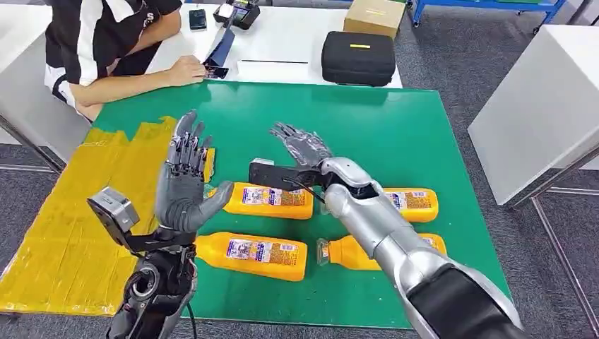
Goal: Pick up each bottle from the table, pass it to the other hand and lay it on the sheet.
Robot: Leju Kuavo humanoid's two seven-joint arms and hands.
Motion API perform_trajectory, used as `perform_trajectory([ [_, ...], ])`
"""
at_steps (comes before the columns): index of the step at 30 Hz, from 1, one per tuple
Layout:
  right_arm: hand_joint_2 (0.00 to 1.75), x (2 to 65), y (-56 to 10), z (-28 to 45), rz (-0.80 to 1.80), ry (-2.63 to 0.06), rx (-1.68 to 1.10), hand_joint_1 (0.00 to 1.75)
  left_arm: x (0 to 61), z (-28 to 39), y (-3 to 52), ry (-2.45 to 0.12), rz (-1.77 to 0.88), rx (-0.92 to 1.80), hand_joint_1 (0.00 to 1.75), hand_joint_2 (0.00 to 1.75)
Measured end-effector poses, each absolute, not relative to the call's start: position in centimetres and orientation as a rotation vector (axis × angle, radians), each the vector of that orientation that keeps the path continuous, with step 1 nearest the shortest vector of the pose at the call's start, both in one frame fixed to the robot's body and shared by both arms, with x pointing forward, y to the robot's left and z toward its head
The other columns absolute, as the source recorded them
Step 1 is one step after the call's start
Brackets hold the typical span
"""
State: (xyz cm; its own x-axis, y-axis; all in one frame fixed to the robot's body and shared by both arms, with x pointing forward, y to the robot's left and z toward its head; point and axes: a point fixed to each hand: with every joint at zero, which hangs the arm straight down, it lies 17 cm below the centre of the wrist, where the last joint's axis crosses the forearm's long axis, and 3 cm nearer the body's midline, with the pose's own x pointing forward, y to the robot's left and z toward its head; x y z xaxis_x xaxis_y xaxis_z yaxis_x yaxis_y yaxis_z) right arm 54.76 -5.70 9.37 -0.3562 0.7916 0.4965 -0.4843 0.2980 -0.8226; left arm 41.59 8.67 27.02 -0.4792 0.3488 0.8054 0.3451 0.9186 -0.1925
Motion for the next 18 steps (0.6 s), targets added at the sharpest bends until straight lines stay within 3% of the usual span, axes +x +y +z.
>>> perform_trajectory([
  [18,1.75,53.9,-7.1,5.9,1.342,-1.245,-0.278,0.00,41.8,26.1,7.8,-2.086,-0.011,-0.501,0.00,1.75],
])
